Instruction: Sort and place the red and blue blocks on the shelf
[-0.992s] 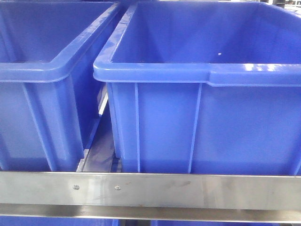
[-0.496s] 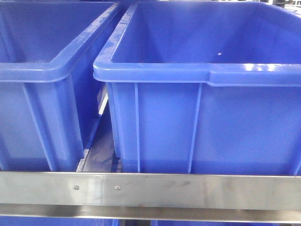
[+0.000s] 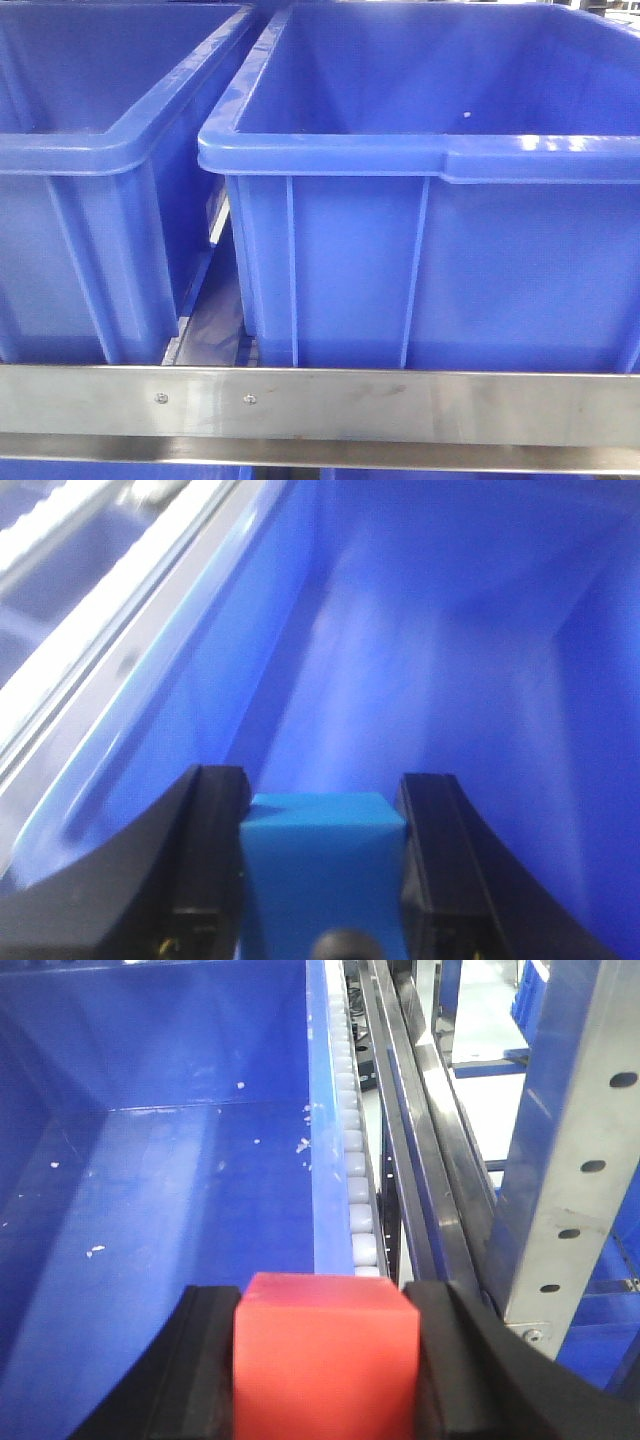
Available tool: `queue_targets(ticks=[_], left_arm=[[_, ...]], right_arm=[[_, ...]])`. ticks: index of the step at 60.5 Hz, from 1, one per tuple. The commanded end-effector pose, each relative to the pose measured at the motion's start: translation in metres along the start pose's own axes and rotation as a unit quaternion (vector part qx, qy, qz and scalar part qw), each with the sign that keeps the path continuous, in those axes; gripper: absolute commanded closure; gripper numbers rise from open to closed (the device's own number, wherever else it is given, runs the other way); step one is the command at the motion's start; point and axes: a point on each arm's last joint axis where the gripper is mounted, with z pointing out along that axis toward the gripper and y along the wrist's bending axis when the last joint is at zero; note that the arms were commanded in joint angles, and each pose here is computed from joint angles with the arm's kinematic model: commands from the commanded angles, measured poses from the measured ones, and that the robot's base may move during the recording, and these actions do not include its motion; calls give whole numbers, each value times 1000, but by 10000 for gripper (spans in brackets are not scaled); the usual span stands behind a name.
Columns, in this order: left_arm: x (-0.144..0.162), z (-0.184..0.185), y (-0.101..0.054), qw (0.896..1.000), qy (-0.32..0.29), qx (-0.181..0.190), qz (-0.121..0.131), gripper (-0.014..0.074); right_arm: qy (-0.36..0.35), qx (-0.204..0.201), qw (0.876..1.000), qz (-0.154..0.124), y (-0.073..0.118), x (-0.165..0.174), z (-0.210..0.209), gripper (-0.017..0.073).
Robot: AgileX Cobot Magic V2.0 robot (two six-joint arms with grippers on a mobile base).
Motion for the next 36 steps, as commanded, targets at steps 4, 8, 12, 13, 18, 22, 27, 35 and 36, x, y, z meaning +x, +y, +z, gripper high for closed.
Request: queue_targets(ticks=[4, 8, 12, 13, 18, 22, 27, 35, 36], left_arm=[[-18, -4, -8, 997, -62, 35, 1, 475], [-19, -3, -9, 997, -67, 39, 2, 475], [-20, 1, -11, 996, -71, 45, 3, 475], [-20, 2, -11, 996, -71, 46, 4, 475], [-21, 10, -14, 996, -67, 51, 5, 475], [-21, 19, -16, 997, -62, 55, 6, 475], [-21, 31, -20, 996, -60, 64, 7, 475], [-29, 52, -28, 996, -56, 75, 9, 475], [-30, 54, -29, 996, -55, 75, 9, 475]], right_arm=[[-73, -12, 997, -8, 3, -20, -4, 498], [-83, -23, 996, -10, 6, -21, -4, 498], [-93, -37, 995, -13, 9, -23, -3, 498], [-96, -43, 994, -13, 11, -24, -2, 498], [-98, -63, 993, -16, 17, -27, 4, 498], [-87, -83, 993, -20, 24, -31, 13, 498], [-65, -103, 992, -26, 35, -36, 30, 498], [-45, -127, 990, -33, 56, -51, 64, 498], [-46, -129, 990, -34, 59, -55, 68, 498]])
